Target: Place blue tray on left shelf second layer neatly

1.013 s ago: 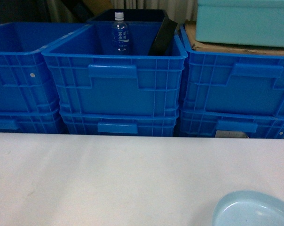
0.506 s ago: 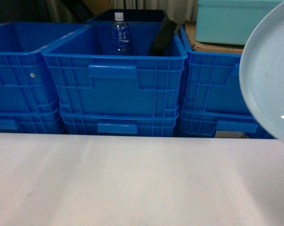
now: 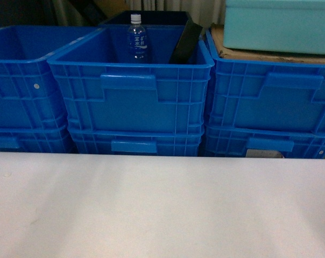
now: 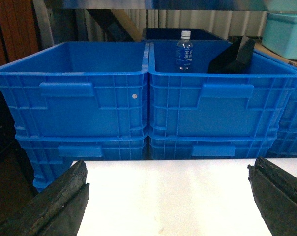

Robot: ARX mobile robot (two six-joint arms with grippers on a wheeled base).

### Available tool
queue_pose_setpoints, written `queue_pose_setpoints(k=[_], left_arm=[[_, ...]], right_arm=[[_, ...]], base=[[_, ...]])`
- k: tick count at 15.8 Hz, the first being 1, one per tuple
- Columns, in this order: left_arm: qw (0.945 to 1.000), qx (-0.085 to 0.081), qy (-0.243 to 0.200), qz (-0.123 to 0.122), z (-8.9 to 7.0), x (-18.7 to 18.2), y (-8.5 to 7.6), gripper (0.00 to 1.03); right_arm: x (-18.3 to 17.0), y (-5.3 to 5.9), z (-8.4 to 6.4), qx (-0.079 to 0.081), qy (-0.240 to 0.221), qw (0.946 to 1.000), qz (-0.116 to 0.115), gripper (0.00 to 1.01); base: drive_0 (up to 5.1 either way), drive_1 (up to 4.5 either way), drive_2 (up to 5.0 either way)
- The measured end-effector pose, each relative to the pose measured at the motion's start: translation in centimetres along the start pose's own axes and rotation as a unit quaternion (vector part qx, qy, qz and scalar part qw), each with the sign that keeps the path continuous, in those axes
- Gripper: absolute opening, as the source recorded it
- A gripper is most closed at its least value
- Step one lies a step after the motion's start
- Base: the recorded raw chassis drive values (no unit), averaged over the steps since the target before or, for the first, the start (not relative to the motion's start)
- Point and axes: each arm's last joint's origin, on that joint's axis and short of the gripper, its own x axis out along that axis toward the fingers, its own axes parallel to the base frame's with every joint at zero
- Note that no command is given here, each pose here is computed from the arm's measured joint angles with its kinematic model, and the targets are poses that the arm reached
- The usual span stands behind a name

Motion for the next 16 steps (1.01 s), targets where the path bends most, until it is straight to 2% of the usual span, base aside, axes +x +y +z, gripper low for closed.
queue_pose_setpoints(k=[2,5,6,7,8,9,10,13,16], left_arm=[[1.0000,0.000,0.000,0.000,0.00,0.00,0.00,0.98],[1.0000,0.000,0.000,0.000,0.00,0.00,0.00,0.98],[1.0000,0.000,0.000,0.000,0.00,0.00,0.00,0.98],[1.0000,0.000,0.000,0.000,0.00,0.00,0.00,0.98],[1.0000,0.000,0.000,0.001,0.00,0.00,0.00,0.98],[1.0000,0.000,0.000,0.000,0.00,0.00,0.00,0.98],[1.0000,0.000,0.000,-0.001,0.00,0.00,0.00,0.98],[1.0000,0.000,0.000,0.000,0.00,0.00,0.00,0.98],[1.0000,0.000,0.000,0.000,0.00,0.00,0.00,0.98]], right_arm=[[0.15,-0.27,-1.66,0.005,0.029,0.9996,-0.004,0.02],[0.16,-0.40,-1.60,0.007,0.021,0.9997,-0.005,0.02],[0.16,-0.45,-1.49,0.016,0.007,0.9998,0.004,0.02],[0.12,-0.50,-1.53,0.017,-0.006,0.9998,-0.007,0.02],[-0.06,-0.50,-1.52,0.030,-0.009,0.9995,-0.002,0.02],[-0.28,-0.19,-1.49,0.047,-0.007,0.9987,0.019,0.02],[-0.31,0.02,-1.45,0.057,-0.007,0.9978,0.033,0.02],[-0.28,-0.01,-1.49,0.064,-0.005,0.9974,0.032,0.02],[-0.28,-0.01,-1.49,0.064,-0.005,0.9974,0.032,0.02]], base=[[0.0,0.00,0.0],[0.0,0.00,0.0],[0.0,0.00,0.0],[0.0,0.00,0.0],[0.0,0.00,0.0],[0.0,0.00,0.0],[0.0,0.00,0.0],[0.0,0.00,0.0],[0.0,0.00,0.0]])
